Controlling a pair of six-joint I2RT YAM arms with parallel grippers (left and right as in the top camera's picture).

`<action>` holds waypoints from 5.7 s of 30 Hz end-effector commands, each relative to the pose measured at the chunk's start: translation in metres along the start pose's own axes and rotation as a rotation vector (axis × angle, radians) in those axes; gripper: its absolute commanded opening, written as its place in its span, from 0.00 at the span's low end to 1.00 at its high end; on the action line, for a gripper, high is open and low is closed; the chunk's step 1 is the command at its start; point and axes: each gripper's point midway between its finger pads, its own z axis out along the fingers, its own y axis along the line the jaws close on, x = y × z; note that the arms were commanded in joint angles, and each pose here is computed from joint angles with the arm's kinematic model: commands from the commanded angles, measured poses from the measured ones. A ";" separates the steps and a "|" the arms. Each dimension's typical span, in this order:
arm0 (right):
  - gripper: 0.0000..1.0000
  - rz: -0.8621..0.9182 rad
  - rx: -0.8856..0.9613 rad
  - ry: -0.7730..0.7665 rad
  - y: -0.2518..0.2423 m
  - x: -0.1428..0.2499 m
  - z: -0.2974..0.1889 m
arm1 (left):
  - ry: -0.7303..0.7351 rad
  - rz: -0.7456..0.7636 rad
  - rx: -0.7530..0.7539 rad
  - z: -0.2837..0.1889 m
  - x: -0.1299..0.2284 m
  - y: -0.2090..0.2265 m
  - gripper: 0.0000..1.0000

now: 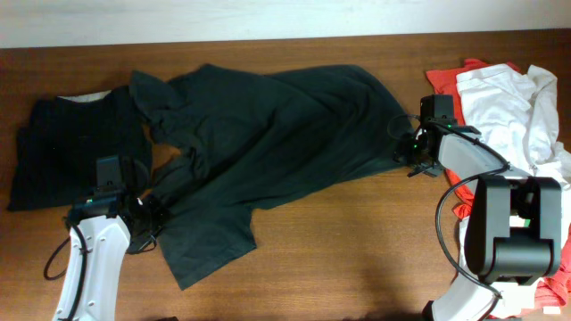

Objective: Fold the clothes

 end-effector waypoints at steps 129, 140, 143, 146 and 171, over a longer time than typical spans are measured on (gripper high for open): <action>0.04 -0.046 -0.014 0.034 -0.058 -0.005 -0.128 | -0.063 0.339 0.432 -0.070 -0.074 -0.091 0.01; 0.04 -0.061 -0.055 -0.110 -0.045 -0.052 -0.099 | -0.033 0.315 0.421 -0.006 -0.105 -0.105 0.00; 0.04 -0.062 -0.062 -0.101 -0.044 -0.055 -0.086 | -0.032 0.319 0.422 0.014 -0.112 -0.111 0.00; 0.04 -0.062 -0.074 -0.086 -0.042 -0.056 -0.070 | -0.052 0.342 0.434 0.029 -0.119 -0.123 0.00; 0.25 -0.051 -0.053 0.081 -0.049 -0.016 -0.030 | -0.273 0.458 0.490 -0.014 -0.139 -0.161 0.33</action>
